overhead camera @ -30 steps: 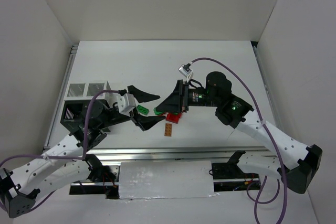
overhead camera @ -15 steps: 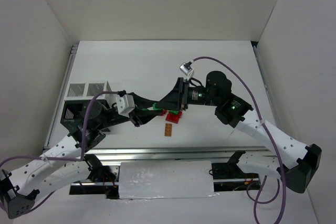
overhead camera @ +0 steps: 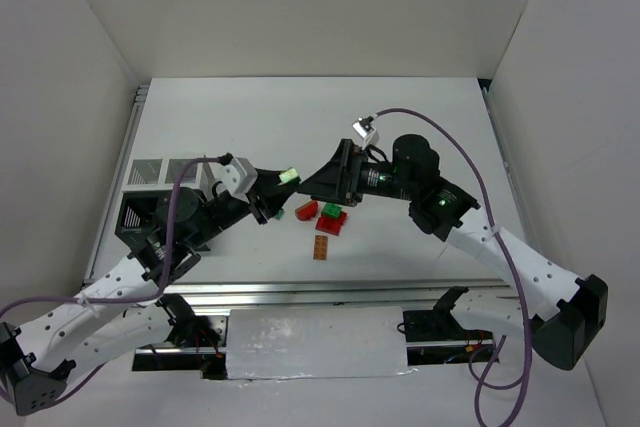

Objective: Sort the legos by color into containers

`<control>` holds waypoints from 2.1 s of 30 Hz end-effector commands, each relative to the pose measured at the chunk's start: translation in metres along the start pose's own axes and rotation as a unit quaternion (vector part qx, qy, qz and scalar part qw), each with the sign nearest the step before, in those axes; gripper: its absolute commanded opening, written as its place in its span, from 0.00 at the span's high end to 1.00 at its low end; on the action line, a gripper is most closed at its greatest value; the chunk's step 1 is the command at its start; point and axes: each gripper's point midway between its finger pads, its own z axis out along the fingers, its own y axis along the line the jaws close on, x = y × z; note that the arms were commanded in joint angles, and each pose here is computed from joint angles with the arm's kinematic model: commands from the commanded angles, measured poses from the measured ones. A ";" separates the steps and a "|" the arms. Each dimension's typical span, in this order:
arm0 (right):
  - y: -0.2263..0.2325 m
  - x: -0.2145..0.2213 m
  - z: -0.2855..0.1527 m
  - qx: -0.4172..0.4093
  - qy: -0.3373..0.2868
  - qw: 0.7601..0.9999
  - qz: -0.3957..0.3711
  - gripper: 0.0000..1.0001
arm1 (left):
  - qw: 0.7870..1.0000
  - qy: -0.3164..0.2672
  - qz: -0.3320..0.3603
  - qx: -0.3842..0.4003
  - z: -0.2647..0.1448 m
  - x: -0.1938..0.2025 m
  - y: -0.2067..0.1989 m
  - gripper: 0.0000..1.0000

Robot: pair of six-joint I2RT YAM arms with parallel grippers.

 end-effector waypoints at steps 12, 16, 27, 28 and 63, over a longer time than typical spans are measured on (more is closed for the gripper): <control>-0.075 -0.056 -0.068 0.163 -0.175 0.970 -0.046 0.00 | 0.596 0.139 -0.218 -0.760 -0.220 0.088 0.274 1.00; -0.078 -0.051 -0.072 0.175 -0.166 0.969 -0.055 0.01 | 0.530 0.128 -0.213 -0.811 -0.241 0.078 0.304 1.00; -0.084 -0.048 -0.069 0.173 -0.153 0.971 -0.069 0.00 | 0.473 0.133 -0.241 -0.837 -0.281 0.112 0.318 0.90; -0.085 -0.047 -0.068 0.173 -0.151 0.971 -0.068 0.01 | 0.480 0.138 -0.241 -0.832 -0.279 0.113 0.320 0.80; -0.072 -0.031 -0.121 0.219 -0.170 0.949 -0.150 0.00 | 0.700 0.267 -0.361 -0.556 -0.058 0.209 0.134 0.00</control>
